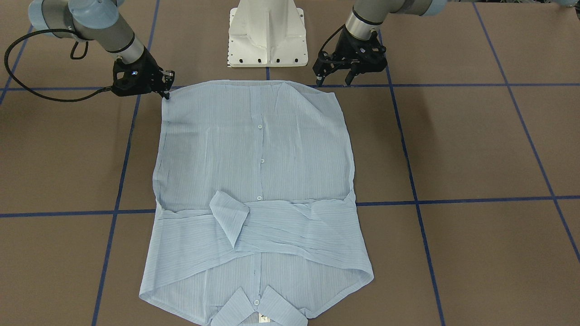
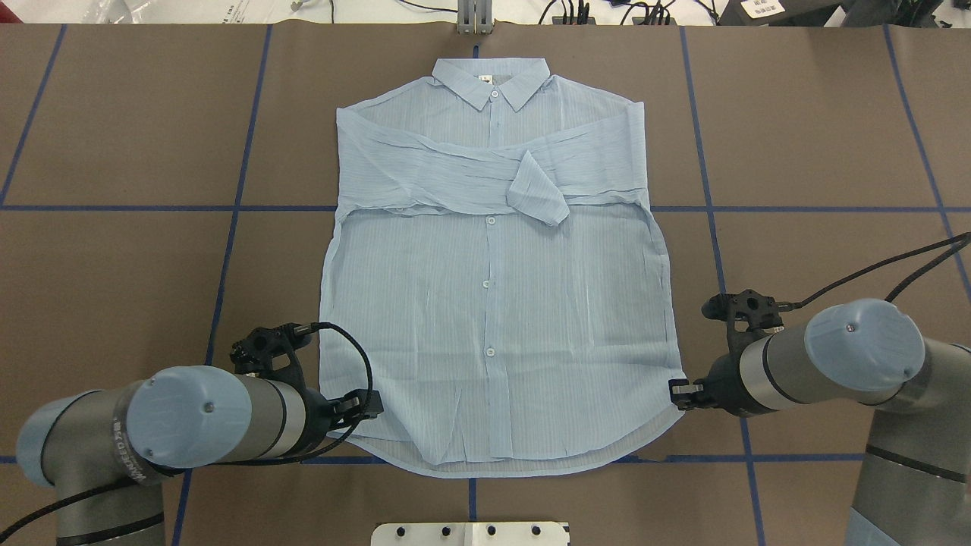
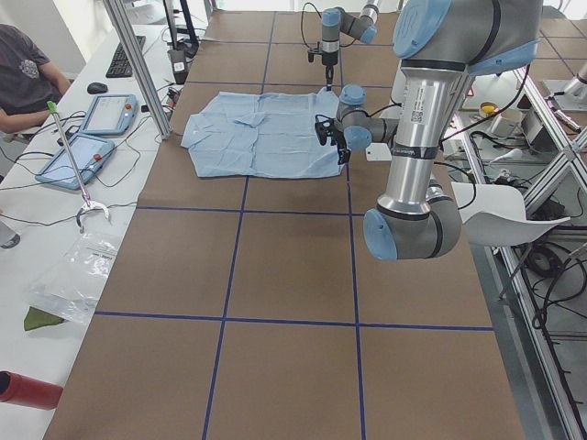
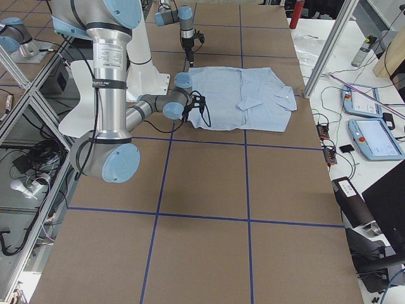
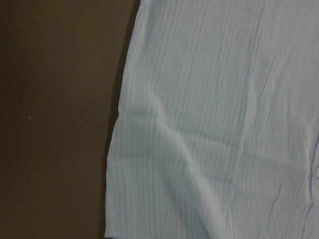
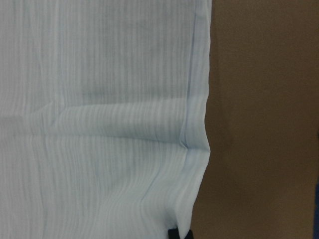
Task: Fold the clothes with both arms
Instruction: 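Move the left gripper to the other hem corner and grasp both corners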
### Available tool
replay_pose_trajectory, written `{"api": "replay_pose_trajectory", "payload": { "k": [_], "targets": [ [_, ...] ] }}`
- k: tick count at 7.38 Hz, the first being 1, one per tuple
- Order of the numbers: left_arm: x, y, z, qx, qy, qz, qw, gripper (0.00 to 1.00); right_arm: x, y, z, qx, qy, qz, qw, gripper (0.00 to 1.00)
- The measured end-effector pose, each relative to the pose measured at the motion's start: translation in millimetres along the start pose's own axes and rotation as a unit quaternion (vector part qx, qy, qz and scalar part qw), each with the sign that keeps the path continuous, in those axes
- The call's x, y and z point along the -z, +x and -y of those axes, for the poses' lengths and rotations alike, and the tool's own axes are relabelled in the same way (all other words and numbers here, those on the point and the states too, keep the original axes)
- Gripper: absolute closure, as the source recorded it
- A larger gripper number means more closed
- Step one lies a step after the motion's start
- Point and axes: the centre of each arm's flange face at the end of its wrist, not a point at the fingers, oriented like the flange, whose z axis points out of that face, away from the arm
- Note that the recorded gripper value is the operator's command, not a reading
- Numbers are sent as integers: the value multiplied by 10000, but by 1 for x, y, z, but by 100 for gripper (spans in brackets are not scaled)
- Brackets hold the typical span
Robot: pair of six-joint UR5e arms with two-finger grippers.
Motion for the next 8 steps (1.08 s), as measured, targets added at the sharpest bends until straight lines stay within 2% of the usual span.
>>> {"api": "replay_pose_trajectory", "payload": {
  "k": [2,4,8],
  "targets": [
    [-23,-6,0,40,100,219,9997,21,2,1,3,-22,9,10,10000,100],
    [-27,-8,5,64,177,258,9995,36,3,2,4,-38,16,10,10000,100],
    [-29,-9,7,79,206,286,9993,37,7,3,6,-50,24,30,10000,100]
  ]
}}
